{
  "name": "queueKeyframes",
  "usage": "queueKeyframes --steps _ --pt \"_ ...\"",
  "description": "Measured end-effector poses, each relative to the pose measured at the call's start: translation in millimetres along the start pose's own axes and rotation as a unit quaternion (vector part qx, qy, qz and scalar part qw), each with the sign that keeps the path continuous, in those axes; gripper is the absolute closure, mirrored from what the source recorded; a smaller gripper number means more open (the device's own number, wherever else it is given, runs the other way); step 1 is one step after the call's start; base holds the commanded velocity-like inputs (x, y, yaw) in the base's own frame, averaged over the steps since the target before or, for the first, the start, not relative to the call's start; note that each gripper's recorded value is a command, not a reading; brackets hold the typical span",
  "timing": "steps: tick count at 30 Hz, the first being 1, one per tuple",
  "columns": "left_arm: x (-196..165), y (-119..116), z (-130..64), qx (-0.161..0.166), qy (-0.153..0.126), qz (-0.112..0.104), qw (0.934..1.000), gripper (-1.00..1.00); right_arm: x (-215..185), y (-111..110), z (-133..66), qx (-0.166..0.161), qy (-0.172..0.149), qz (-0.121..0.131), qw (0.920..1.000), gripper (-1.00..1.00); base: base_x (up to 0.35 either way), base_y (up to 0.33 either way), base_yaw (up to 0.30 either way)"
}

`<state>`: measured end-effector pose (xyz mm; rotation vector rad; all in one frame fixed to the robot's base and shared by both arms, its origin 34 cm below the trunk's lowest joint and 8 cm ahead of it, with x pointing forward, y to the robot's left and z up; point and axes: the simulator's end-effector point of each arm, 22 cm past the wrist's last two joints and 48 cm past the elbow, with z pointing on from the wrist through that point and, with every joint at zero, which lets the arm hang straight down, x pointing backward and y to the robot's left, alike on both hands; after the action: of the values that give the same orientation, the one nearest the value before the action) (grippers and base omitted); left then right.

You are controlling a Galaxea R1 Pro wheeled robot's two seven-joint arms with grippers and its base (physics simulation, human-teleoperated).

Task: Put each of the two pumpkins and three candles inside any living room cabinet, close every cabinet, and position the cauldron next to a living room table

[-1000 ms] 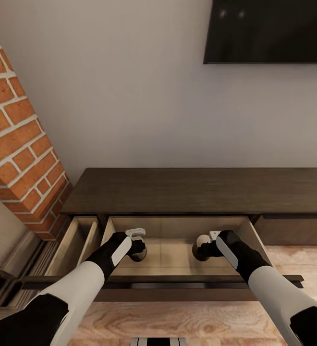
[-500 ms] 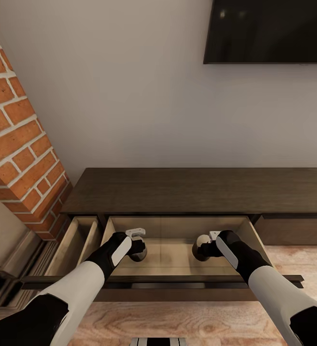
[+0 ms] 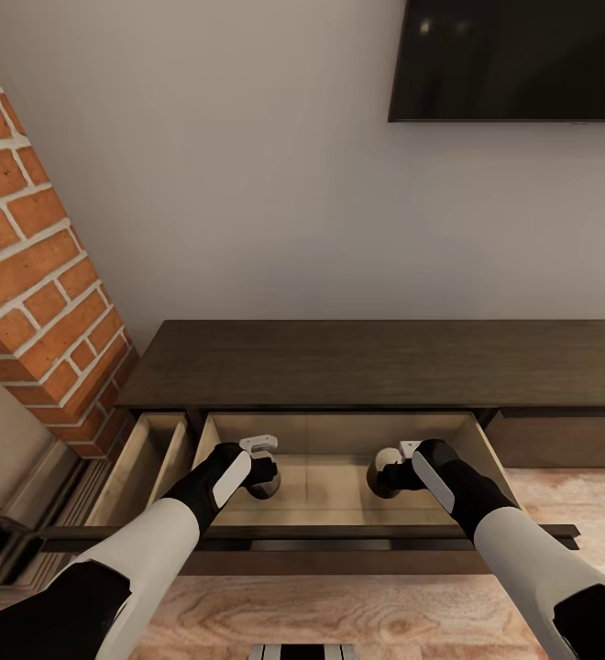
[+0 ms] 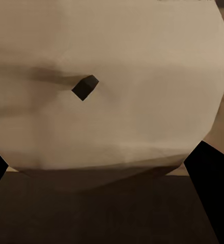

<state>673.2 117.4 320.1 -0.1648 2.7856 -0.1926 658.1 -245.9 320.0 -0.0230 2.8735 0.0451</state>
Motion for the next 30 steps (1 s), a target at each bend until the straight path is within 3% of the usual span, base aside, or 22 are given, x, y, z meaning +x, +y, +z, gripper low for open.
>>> queueKeyframes --steps 9,25,30 --pt "9 3 13.2 0.0 0.001 0.0 1.0 1.0 8 0 14.0 0.0 0.0 0.0 1.0 1.0 0.0 0.0 0.0" --pt "9 3 13.2 0.0 0.0 -0.001 1.0 1.0 8 0 14.0 0.0 0.0 0.0 1.0 1.0 0.0 0.0 0.0" --pt "16 5 22.8 0.0 0.002 -0.001 1.0 1.0 14 -1 24.1 0.0 0.002 0.0 1.0 1.0 0.0 0.0 0.0"
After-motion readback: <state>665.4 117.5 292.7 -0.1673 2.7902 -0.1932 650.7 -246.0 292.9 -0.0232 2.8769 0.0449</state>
